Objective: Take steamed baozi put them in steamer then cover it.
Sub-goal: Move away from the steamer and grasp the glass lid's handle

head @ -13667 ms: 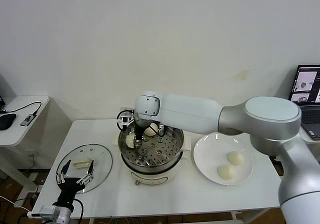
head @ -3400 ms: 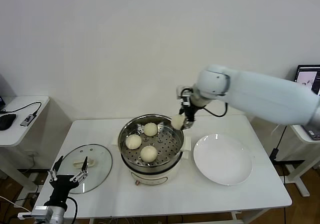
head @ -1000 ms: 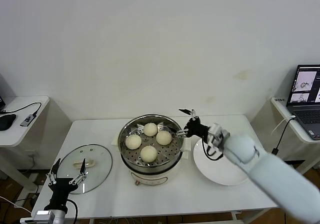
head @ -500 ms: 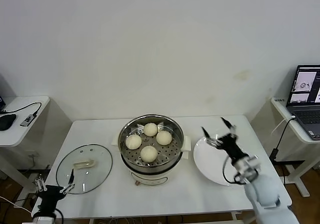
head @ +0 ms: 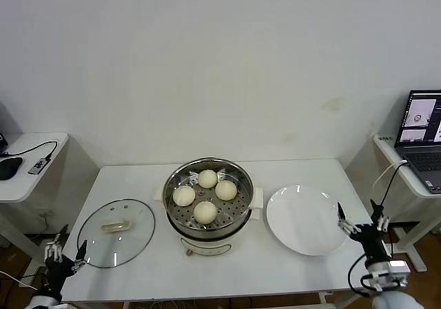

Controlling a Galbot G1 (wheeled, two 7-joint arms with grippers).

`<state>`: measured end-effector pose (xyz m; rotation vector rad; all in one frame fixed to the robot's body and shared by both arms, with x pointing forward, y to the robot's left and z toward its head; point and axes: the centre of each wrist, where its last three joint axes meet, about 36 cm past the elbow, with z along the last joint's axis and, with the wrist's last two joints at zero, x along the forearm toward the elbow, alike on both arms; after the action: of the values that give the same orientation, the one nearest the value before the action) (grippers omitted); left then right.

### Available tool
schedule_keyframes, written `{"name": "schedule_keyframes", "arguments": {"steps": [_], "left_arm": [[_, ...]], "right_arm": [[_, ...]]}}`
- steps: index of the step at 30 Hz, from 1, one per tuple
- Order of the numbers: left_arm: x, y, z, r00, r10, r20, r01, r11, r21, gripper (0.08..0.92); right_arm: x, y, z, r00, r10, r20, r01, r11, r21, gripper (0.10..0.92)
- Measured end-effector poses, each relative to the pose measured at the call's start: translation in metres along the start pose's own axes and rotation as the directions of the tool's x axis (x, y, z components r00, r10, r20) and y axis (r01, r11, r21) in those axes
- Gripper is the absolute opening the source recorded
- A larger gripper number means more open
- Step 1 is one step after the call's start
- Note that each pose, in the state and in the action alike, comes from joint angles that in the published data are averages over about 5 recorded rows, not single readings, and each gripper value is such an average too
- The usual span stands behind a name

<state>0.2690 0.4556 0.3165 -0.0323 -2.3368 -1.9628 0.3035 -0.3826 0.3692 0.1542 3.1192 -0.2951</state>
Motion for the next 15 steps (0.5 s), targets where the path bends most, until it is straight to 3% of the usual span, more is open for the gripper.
{"name": "schedule_keyframes", "arguments": {"steps": [15], "left_arm": [[-0.062, -0.017, 0.005, 0.9960, 0.060, 0.066, -0.047, 0.982, -0.182, 0.823]], "right_arm": [[0.031, -0.012, 0.021, 0.990, 0.112, -0.083, -0.110, 0.993, 0.032, 0.823]]}}
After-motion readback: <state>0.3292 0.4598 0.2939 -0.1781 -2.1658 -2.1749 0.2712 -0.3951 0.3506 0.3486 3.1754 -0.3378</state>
